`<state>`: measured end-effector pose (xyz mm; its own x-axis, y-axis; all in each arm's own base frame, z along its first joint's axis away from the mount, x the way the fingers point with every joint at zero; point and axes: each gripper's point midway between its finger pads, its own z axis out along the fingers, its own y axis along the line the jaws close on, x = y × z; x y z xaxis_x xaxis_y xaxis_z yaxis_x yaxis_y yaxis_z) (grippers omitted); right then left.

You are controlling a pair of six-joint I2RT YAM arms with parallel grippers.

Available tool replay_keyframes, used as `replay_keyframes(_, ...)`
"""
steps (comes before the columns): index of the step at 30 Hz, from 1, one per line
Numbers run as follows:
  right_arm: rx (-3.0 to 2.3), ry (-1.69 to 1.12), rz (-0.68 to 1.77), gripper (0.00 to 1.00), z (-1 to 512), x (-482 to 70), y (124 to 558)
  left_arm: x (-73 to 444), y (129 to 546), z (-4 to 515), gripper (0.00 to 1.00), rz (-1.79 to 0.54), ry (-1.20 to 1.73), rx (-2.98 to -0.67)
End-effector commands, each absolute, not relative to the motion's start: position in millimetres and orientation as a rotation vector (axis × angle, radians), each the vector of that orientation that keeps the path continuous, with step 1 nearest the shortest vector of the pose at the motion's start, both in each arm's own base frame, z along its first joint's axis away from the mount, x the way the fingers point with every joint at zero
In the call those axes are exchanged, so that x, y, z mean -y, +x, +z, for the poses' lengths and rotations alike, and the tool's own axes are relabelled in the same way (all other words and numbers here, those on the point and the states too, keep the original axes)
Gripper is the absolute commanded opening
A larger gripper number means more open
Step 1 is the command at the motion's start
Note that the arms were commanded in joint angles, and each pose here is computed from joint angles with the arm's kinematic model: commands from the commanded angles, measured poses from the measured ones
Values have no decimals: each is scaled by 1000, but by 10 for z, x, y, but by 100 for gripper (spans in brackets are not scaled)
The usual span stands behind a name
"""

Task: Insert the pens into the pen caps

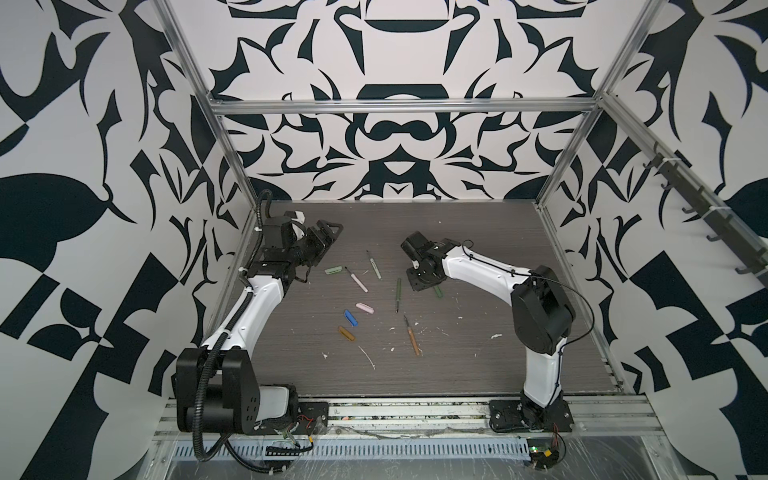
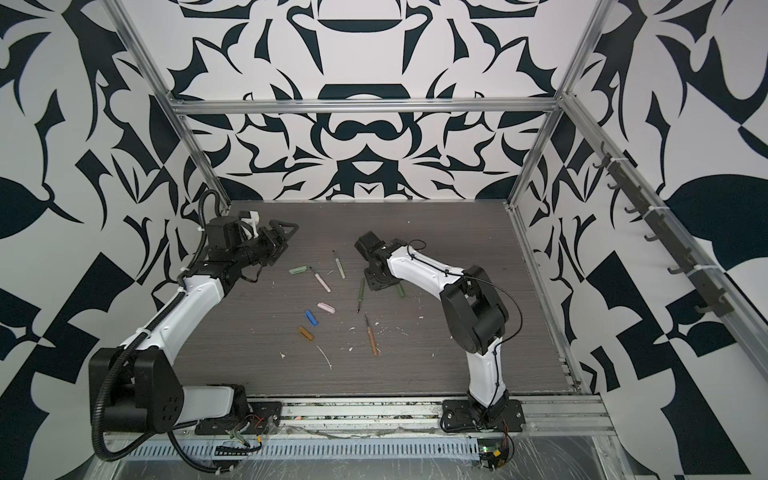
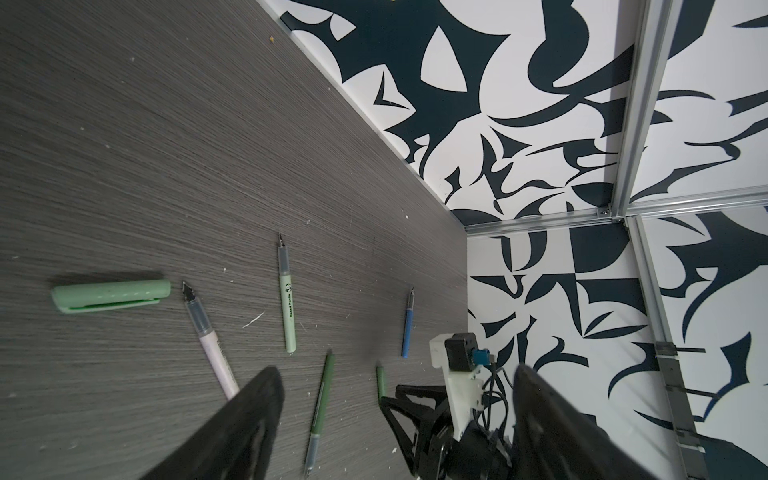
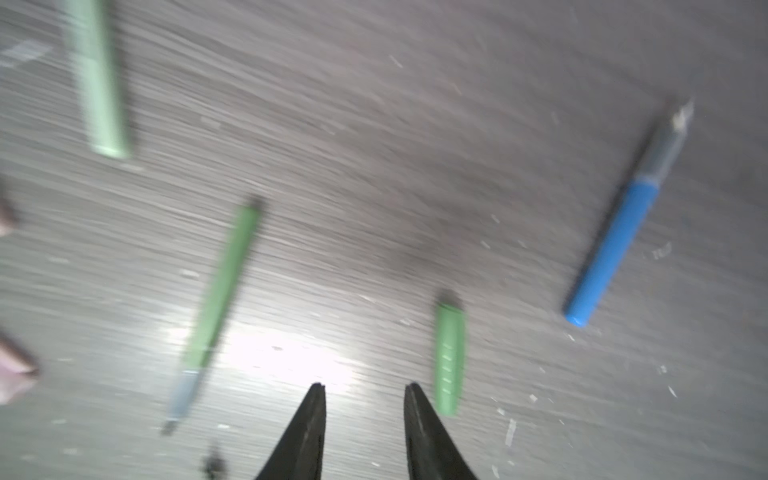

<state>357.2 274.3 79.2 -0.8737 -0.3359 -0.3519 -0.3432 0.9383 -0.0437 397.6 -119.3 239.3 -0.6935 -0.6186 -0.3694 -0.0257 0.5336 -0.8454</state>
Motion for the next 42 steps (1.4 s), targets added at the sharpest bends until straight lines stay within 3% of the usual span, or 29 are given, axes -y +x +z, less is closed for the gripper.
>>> replay_keyframes(1, -2763, -554, 56, 36, 722, -2986, 3504, 1206, 3965, 2543, 89, -1142, -478, -2084)
replay_keyframes(12, -2774, -509, 107, 37, 560, -3282, 3741, 1211, 3965, 2551, 89, -1144, -472, -2083)
replay_keyframes(21, -2832, -582, 110, 37, 418, -3281, 3423, 1224, 3969, 2542, 89, -1152, -469, -2088)
replay_keyframes(27, -2837, -593, 119, 24, 355, -3329, 3452, 1219, 3972, 2530, 89, -1148, -471, -2090)
replay_keyframes(34, -2779, -802, 100, 10, 389, -3319, 3514, 1222, 3979, 2522, 89, -1147, -469, -2094)
replay_keyframes(36, -2759, -881, 118, 13, 422, -3298, 3491, 1222, 3976, 2527, 89, -1146, -466, -2093)
replay_keyframes(40, -2752, -955, 128, 30, 528, -3230, 3423, 1225, 3979, 2523, 89, -1147, -465, -2095)
replay_keyframes(42, -2754, -963, 121, 33, 566, -3181, 3380, 1226, 3980, 2518, 89, -1149, -464, -2097)
